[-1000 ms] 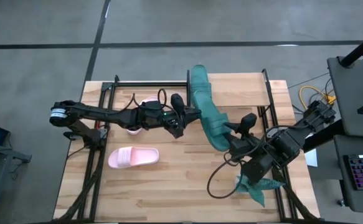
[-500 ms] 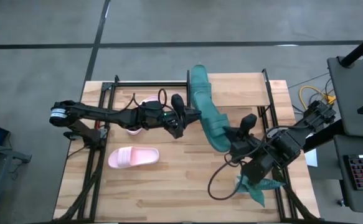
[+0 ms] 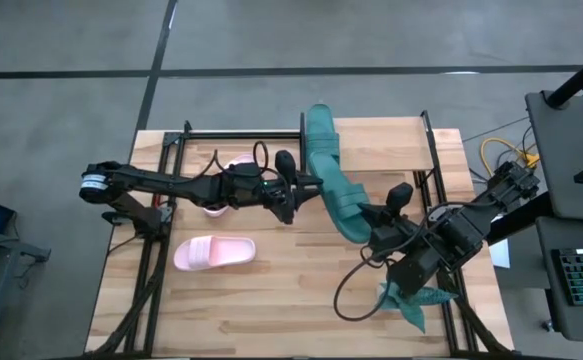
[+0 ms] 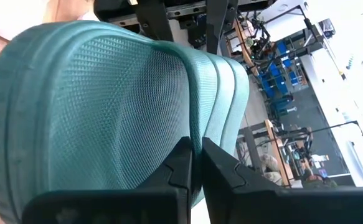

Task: Pick and place slides into the shelf
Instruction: Put the green slipper on the shelf

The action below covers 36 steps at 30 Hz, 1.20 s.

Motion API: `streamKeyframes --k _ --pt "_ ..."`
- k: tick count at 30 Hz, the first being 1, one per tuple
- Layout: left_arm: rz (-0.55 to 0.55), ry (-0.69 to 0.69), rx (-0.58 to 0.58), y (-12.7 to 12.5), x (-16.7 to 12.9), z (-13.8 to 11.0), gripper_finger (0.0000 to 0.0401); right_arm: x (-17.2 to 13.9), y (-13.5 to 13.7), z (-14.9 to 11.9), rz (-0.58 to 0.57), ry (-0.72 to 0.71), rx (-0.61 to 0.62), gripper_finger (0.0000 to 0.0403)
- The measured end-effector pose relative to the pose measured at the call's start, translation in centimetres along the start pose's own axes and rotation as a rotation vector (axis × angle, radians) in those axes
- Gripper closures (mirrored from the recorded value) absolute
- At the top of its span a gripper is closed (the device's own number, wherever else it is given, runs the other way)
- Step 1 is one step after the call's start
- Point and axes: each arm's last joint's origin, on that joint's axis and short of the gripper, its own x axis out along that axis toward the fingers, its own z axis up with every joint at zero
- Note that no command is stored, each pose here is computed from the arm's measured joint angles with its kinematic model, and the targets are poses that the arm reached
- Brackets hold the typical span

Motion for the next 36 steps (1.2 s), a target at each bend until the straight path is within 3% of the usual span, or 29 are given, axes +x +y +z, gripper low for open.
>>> streamKeyframes --k 8,13,21,27,36 --pt "0.032 0.1 -0.061 0.2 0.0 -0.4 0.0185 0.1 0.1 -0.1 -0.002 0.004 -0.006 0.0391" --pt "0.022 0.199 -0.064 0.2 -0.5 -0.8 0.0149 0.0 -0.1 -0.5 -0.056 0.022 -0.02 0.0391" --pt "-0.004 0.211 -0.205 2.0 -3.3 -0.5 0.0143 0.8 -0.7 -2.0 -0.109 0.112 -0.001 0.0391" --pt "0.038 0.188 -0.305 3.5 -6.0 -0.2 0.0143 2.0 -1.1 -2.5 -0.151 0.165 0.001 0.0391" --pt "0.07 0.168 -0.417 3.0 -10.3 -1.3 0.0143 4.9 -1.3 -4.1 -0.252 0.286 -0.073 0.0392"
